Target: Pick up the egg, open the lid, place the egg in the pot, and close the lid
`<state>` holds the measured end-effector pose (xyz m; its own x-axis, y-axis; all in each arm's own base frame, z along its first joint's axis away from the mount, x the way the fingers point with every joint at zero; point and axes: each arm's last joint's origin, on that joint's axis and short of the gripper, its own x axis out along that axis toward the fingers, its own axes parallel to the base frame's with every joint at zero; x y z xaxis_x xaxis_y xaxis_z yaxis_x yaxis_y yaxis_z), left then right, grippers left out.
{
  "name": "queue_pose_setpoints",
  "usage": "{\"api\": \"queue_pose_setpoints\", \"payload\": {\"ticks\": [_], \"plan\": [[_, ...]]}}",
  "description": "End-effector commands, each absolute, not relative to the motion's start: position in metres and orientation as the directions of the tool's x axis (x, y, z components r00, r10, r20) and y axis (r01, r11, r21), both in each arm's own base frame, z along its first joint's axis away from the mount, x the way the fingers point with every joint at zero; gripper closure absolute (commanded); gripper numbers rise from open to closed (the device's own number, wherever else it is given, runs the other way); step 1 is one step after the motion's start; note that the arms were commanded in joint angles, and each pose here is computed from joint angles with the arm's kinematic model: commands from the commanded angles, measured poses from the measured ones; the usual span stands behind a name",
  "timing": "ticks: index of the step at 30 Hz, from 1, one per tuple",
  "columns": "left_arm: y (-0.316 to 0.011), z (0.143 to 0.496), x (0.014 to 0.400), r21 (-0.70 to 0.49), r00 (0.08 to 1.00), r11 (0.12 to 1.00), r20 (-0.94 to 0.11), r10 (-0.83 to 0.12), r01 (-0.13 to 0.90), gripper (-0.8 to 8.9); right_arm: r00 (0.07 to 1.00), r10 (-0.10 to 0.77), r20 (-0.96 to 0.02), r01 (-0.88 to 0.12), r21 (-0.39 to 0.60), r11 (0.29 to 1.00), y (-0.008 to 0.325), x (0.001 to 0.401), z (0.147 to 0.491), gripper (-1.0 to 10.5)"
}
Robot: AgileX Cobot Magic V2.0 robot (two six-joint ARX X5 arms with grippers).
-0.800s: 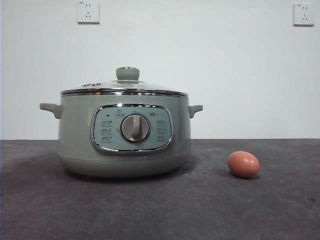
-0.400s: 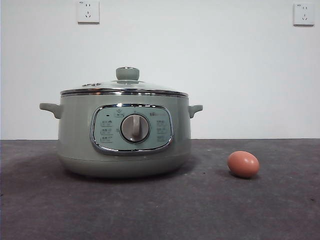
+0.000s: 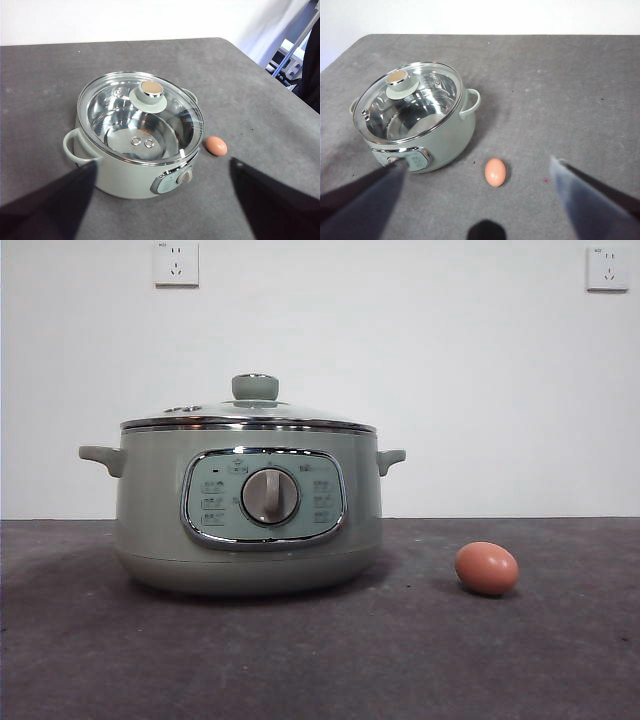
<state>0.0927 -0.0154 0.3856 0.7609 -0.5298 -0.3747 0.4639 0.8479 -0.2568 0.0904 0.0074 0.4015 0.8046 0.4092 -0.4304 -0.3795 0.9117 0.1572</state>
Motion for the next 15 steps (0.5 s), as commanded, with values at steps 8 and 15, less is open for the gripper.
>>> {"api": "queue_pose_setpoints", "payload": {"ticks": [8, 15], "plan": [[-0.027, 0.394, 0.136, -0.242, 0.707, 0.805, -0.387, -0.592, 0.542, 0.95, 0.776, 0.416, -0.474, -0.376, 0.183, 0.909, 0.007, 0.102, 0.398, 3.2], [-0.058, 0.410, 0.201, -0.165, 0.647, 0.784, -0.478, -0.595, 0.598, 0.95, 0.738, 0.441, -0.512, -0.380, 0.225, 0.897, 0.006, 0.119, 0.393, 3.2]]}}
